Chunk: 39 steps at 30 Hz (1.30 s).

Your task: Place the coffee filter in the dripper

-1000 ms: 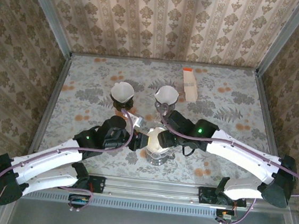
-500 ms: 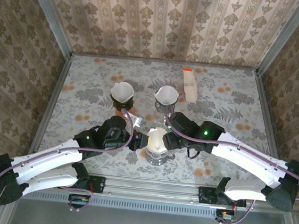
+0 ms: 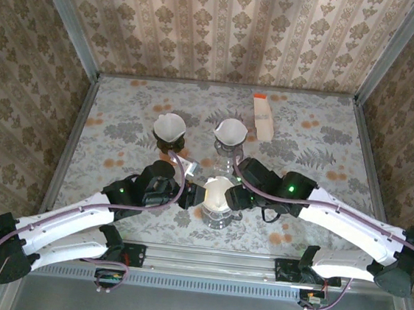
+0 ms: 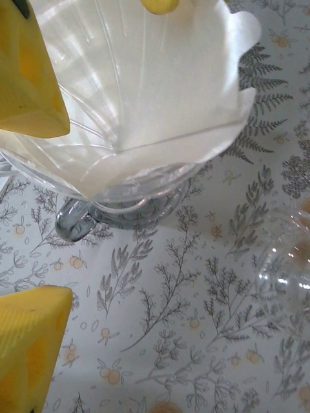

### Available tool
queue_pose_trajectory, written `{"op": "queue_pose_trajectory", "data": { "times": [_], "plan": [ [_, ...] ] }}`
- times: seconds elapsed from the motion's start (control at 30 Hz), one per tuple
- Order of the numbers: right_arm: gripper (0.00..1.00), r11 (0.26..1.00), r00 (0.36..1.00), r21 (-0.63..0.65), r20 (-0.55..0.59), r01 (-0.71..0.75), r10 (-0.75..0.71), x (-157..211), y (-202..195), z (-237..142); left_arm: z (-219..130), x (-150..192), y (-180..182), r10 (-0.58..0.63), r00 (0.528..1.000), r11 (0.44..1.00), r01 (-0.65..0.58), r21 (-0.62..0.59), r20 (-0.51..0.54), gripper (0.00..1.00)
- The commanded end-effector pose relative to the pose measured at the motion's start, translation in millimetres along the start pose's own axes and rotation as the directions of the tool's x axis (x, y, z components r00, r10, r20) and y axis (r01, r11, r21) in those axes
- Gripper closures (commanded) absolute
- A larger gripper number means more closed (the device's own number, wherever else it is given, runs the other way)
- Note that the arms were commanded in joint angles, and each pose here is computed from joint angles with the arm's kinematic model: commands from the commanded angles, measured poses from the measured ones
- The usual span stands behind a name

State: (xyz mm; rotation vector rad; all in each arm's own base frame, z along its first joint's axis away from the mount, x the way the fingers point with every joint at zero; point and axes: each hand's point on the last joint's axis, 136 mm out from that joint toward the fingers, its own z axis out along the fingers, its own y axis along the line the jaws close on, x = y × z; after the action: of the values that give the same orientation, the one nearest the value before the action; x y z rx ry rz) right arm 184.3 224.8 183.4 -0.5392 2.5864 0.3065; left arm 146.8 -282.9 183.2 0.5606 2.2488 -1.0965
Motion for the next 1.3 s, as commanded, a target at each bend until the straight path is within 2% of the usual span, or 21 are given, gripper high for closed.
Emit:
{"op": "queue_pose_trajectory", "data": {
  "times": [0.0, 0.13, 0.57, 0.97, 1.17, 1.27],
  "plan": [
    [0.36, 1.000, 1.000, -0.031, -0.015, -0.004, 0.004, 9.5, 6.1, 2.3, 2.3, 1.8, 3.7, -0.015, 1.000, 1.000, 0.015, -0.003, -0.003, 0.71],
    [0.36, 1.000, 1.000, -0.024, 0.006, -0.001, 0.001, 5.5, 5.4, -1.8, 2.5, 1.6, 4.0, -0.016, 1.000, 1.000, 0.016, -0.006, -0.004, 0.71],
    [0.33, 0.998, 0.970, 0.043, 0.242, -0.039, 0.028, -40.3, -13.1, -46.7, 1.6, -1.3, 4.0, -0.019, 1.000, 1.000, 0.019, -0.009, 0.007, 0.67],
    [0.32, 0.996, 0.955, 0.064, 0.293, -0.064, 0.042, -46.0, -21.3, -54.3, -6.2, -11.0, -0.7, -0.012, 0.999, 1.000, 0.012, -0.005, 0.042, 0.53],
    [0.30, 0.995, 0.944, 0.071, 0.325, -0.076, 0.049, -50.0, -25.1, -60.8, -14.4, -20.2, -4.3, -0.001, 0.997, 1.000, 0.002, -0.008, 0.079, 0.42],
    [0.30, 0.994, 0.939, 0.072, 0.340, -0.084, 0.055, -51.5, -26.9, -63.6, -20.2, -25.5, -6.6, 0.008, 0.995, 1.000, -0.007, -0.008, 0.103, 0.33]
  ]
}}
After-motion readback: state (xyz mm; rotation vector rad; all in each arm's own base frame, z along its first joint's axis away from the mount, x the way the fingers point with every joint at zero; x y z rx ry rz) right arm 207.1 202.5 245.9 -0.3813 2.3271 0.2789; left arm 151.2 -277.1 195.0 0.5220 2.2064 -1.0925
